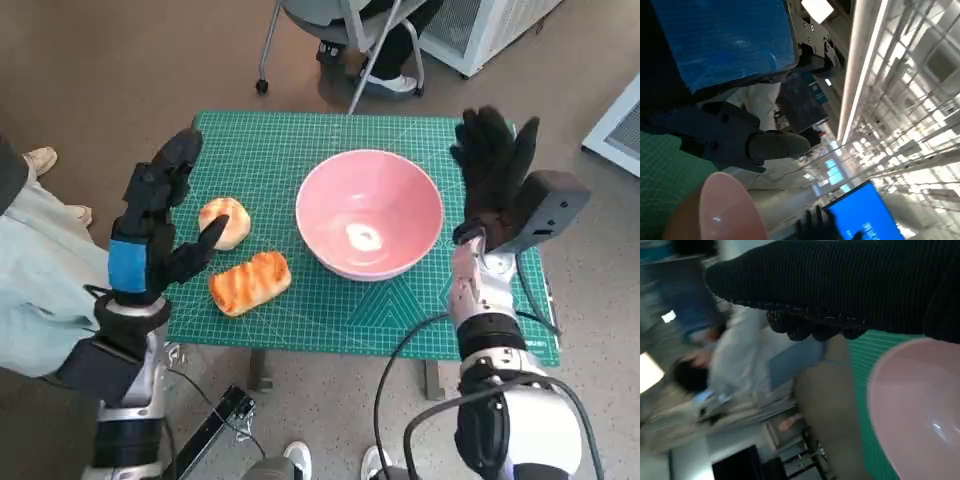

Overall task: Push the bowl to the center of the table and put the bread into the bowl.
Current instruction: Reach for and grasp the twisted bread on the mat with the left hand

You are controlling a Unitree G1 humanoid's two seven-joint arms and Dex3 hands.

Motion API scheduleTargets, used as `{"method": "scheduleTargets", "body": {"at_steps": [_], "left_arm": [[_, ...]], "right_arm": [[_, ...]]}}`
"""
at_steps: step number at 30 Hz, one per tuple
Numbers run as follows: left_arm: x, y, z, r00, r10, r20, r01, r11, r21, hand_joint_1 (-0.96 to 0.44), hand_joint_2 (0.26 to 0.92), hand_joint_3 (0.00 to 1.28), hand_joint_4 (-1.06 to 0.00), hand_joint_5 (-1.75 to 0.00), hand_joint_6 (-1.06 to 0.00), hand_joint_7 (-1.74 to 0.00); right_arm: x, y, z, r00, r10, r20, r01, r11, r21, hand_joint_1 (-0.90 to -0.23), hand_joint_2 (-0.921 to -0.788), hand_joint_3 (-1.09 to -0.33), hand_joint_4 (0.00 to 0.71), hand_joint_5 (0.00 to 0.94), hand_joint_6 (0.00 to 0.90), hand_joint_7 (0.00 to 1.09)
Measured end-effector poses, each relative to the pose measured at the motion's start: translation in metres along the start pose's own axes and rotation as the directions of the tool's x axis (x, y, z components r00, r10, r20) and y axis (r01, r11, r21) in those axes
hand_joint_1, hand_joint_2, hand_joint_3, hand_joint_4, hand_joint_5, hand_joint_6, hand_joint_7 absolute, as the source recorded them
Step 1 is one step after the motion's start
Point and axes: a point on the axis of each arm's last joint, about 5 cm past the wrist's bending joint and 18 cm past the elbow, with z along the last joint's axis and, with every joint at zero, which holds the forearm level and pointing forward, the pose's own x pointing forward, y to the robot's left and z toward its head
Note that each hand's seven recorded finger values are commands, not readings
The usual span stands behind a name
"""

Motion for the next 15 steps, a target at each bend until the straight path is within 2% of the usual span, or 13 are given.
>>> {"method": "scheduleTargets", "body": {"at_steps": [3,6,9,12,15], "left_arm": [[0.000,0.006,0.006,0.997,-0.040,-0.064,0.044,0.998,0.052,-0.42,0.921,0.26,-0.37,0.00,-0.25,-0.34],[0.000,0.010,0.012,0.987,-0.074,-0.140,0.088,0.991,0.098,-0.44,0.921,0.20,-0.35,0.00,-0.26,-0.33],[0.000,0.014,0.019,0.971,-0.104,-0.216,0.136,0.981,0.136,-0.42,0.905,0.11,-0.33,0.00,-0.29,-0.29],[0.000,0.017,0.025,0.945,-0.137,-0.297,0.190,0.968,0.160,-0.41,0.892,0.05,-0.28,0.00,-0.31,-0.21],[0.002,0.018,0.031,0.913,-0.168,-0.371,0.247,0.953,0.176,-0.41,0.852,0.02,-0.24,0.00,-0.33,-0.16]], "right_arm": [[0.0031,-0.001,0.010,0.988,0.092,0.120,-0.088,0.995,-0.038,-0.563,-0.921,-0.841,0.291,0.034,0.063,0.73],[0.0049,0.000,0.019,0.963,0.156,0.219,-0.145,0.987,-0.069,-0.559,-0.921,-0.834,0.316,0.042,0.081,0.73],[0.0056,0.001,0.025,0.933,0.202,0.299,-0.180,0.979,-0.100,-0.573,-0.921,-0.818,0.334,0.047,0.098,0.73],[0.0059,0.003,0.031,0.896,0.243,0.372,-0.208,0.969,-0.132,-0.556,-0.921,-0.823,0.333,0.040,0.090,0.74],[0.0061,0.005,0.037,0.860,0.274,0.431,-0.227,0.961,-0.159,-0.546,-0.921,-0.828,0.327,0.028,0.075,0.77]]}}
